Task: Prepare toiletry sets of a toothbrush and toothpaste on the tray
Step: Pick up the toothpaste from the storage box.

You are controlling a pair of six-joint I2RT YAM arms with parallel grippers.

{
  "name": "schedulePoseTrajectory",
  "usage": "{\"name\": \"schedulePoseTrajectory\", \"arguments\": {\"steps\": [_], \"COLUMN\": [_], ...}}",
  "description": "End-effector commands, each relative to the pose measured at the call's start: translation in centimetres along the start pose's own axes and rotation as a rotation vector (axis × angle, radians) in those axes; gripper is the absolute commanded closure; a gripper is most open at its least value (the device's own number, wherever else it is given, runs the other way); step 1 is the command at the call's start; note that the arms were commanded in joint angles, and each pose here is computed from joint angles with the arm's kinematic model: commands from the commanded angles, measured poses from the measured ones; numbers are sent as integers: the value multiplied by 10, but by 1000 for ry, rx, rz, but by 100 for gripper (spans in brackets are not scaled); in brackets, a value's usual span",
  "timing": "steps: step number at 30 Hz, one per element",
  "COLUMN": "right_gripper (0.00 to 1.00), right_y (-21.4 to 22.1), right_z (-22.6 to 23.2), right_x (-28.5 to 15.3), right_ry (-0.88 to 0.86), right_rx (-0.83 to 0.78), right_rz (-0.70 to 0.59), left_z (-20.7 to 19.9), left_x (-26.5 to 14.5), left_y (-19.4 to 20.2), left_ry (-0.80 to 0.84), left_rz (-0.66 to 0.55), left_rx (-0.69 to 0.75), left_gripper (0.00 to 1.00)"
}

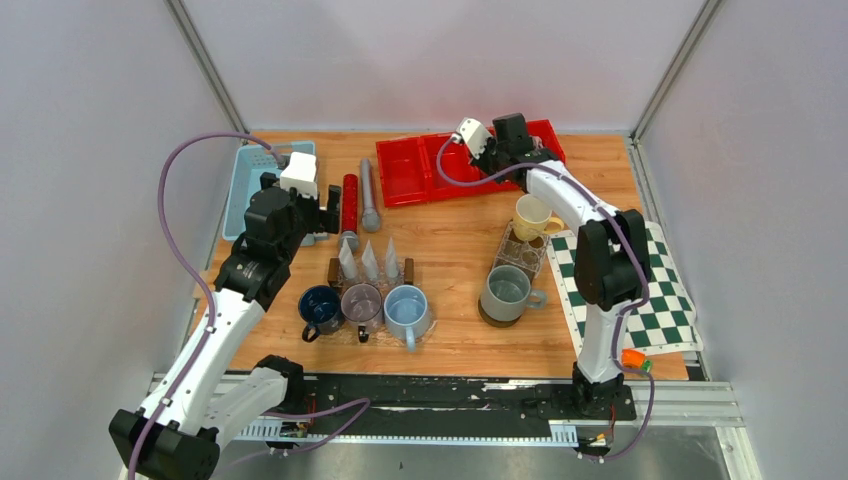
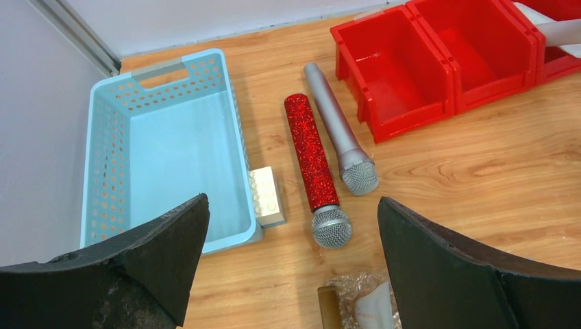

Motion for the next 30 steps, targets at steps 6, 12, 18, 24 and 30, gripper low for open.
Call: {"name": "schedulePoseTrajectory", "arguments": {"steps": [6, 12, 18, 24, 30], "right_gripper": [93, 87, 62, 54, 53], "right_y": [-6, 4, 13, 17, 29], "right_z": [-12, -3, -4, -8, -26], "right_x": [24, 32, 35, 46, 49], "right_ry": [81, 59, 104, 122, 181], "right_rx": [116, 120, 170, 193, 167], "right_rz": [4, 6, 39, 34, 55], "left_z": [2, 1, 0, -1, -1], "left_x": [-3, -3, -2, -2, -2], "left_y": [-12, -12, -11, -11, -11], "left_ry": [14, 23, 31, 36, 42], "left_rz": [-75, -78, -79, -79, -79], "left_rx": [7, 8, 9, 11, 13], "left_gripper": [2, 2, 2, 2, 2]}}
Point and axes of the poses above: each gripper's point midway between its finger pads, its own x axis out along the fingers, its own z axis along the line the jaws close on, y = z × x, the point moved 8 cm from there along -x, back along the fingers, and after that the axes turned 4 degrees about x, right-handed, at the moved point
